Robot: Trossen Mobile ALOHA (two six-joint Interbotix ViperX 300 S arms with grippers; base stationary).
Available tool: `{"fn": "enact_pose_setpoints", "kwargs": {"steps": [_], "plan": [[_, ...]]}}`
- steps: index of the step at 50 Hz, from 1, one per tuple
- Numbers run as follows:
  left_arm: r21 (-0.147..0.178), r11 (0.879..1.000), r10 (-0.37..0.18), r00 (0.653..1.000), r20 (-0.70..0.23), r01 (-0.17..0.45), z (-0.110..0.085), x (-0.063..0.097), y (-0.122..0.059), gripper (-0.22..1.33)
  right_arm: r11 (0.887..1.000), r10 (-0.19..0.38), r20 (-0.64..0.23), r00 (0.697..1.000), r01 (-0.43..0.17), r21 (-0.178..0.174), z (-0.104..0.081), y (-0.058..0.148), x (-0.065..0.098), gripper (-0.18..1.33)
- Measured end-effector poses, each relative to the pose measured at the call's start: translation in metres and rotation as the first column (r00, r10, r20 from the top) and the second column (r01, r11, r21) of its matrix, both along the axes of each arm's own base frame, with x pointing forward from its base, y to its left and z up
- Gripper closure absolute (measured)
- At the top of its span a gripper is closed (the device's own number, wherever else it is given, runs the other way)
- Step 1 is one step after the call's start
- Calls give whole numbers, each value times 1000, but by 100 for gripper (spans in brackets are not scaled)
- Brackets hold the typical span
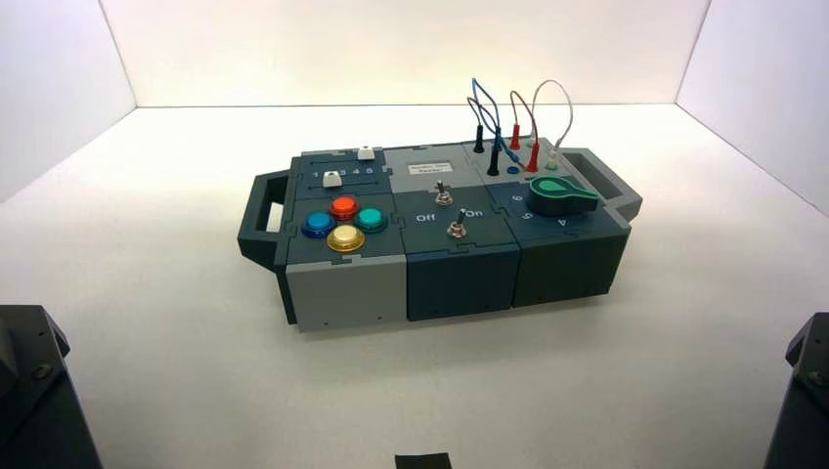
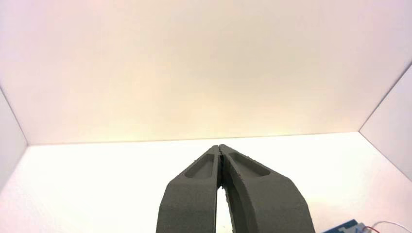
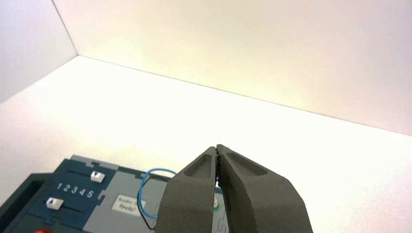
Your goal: Pull the blue wire.
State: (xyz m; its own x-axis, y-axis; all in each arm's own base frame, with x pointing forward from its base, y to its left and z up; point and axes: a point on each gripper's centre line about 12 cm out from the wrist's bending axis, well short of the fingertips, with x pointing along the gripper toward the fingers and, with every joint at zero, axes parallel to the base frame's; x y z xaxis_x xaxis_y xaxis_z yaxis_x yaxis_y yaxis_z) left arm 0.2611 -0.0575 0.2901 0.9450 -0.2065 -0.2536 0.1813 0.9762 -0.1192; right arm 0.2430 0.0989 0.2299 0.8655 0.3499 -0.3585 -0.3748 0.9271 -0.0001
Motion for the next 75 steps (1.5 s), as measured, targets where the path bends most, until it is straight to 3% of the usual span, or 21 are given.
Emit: {"fn": "enact_pose_setpoints", "kwargs": {"steps": [9, 27, 42, 53, 67, 75], "plan": [[34, 999, 9, 1000, 1, -9, -6, 2, 4, 128, 1000, -2, 11, 1000, 2, 5, 2, 0, 1, 129], [37, 999, 32, 999, 12, -32, -9, 4, 10, 128, 1000, -6, 29, 1000, 5, 11, 4, 0, 3, 129], [62, 998, 24, 999, 47, -26, -1, -1, 11, 128, 1000, -7, 48, 999, 6, 20, 6, 0, 3, 129], [61, 997, 29, 995, 92, -35, 11, -8, 14, 128, 999, -10, 61, 998, 8, 32, 11, -1, 2, 129], [56, 997, 43, 991, 130, -51, 19, -17, 19, 127, 995, -57, 89, 994, 50, 83, 23, -10, -1, 129], [52, 997, 45, 988, 145, -53, 21, -22, 20, 128, 994, -63, 100, 993, 54, 93, 26, -13, -5, 128]]}}
